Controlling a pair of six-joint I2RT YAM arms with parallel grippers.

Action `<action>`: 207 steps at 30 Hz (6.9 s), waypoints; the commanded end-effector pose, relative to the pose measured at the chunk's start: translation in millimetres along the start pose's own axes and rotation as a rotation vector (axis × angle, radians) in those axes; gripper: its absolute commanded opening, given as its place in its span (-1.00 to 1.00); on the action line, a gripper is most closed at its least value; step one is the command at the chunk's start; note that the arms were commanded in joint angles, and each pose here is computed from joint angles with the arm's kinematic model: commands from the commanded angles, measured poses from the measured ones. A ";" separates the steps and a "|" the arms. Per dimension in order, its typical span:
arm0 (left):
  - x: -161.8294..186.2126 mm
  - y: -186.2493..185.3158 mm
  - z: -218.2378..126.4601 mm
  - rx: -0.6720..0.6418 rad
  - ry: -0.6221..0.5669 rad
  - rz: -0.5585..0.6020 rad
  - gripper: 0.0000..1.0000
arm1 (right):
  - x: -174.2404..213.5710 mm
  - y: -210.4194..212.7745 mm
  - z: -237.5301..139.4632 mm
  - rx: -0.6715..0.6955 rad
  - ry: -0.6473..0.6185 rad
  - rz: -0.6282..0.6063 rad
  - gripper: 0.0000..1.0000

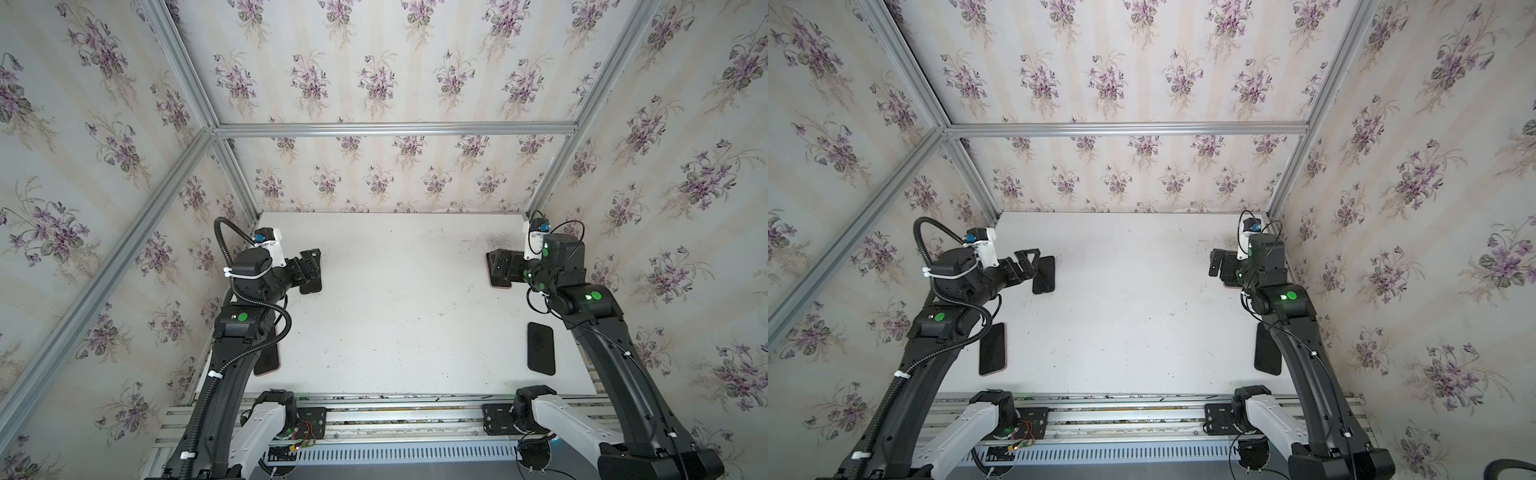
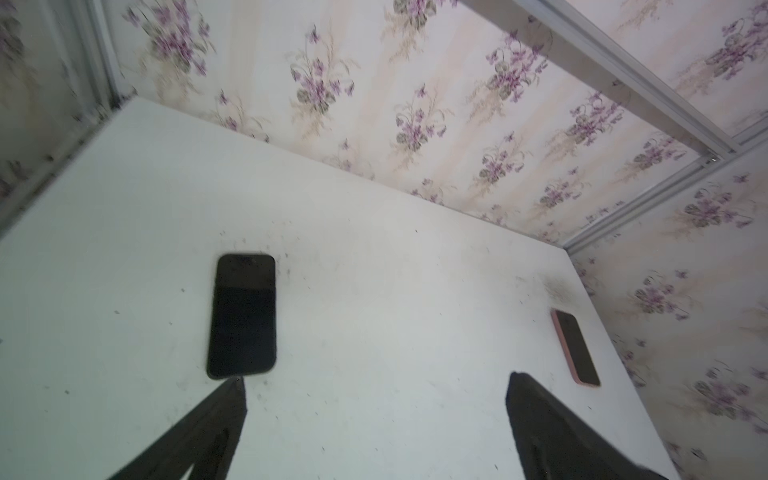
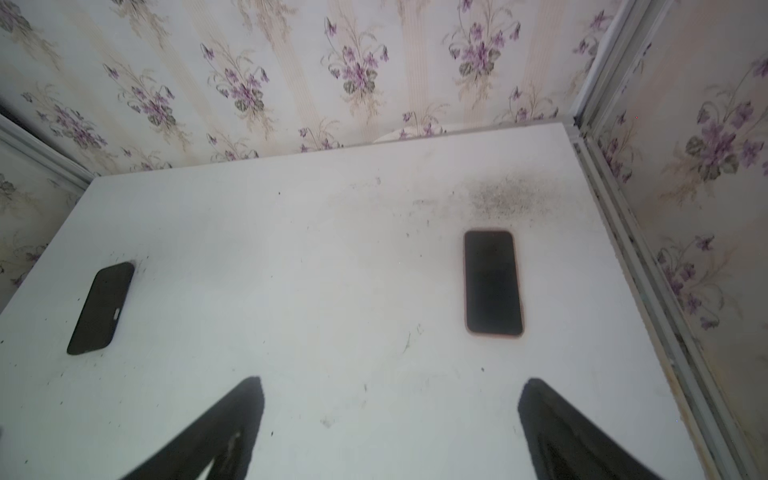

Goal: Take the phone out of the phone case
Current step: 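Close the right gripper on the black phone while the left arm advances, then lift the black phone with the right gripper and carry it toward the left gripper, then close the left gripper on the black phone while the right gripper opens and releases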

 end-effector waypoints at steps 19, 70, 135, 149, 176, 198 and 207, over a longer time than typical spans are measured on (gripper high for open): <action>56.0 -95.6 17.7 0.178 0.388 0.098 0.99 | 118.2 -94.9 10.0 0.470 0.531 0.571 0.99; 59.0 -105.6 39.3 0.199 0.450 0.176 0.99 | 213.0 -182.5 62.9 0.511 0.630 0.923 0.99; 43.1 -124.9 59.3 0.290 0.469 0.141 0.99 | 180.3 -112.0 80.5 0.359 0.540 0.540 0.08; 35.6 -145.1 70.8 0.394 0.493 0.134 0.99 | 140.3 -16.0 93.3 0.127 0.356 0.239 0.00; 55.5 -161.8 99.6 0.523 0.619 0.185 0.91 | 114.6 190.3 73.6 -0.328 0.031 -0.310 -0.12; 63.6 -165.6 120.4 0.577 0.700 0.203 -0.50 | 123.1 199.9 67.2 -0.361 0.019 -0.363 -0.17; 64.2 -164.9 120.4 0.600 0.720 0.210 -0.76 | 124.0 203.7 68.3 -0.368 0.013 -0.386 -0.20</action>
Point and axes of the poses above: each gripper's point midway between its finger pads, its own z axis out along the fingers, its own y axis along the line the jaws close on, x = y × z, the point moved 6 cm from there along -z, back along the fingers, and after that the axes turned 2 degrees about z, right-handed, at the moved point
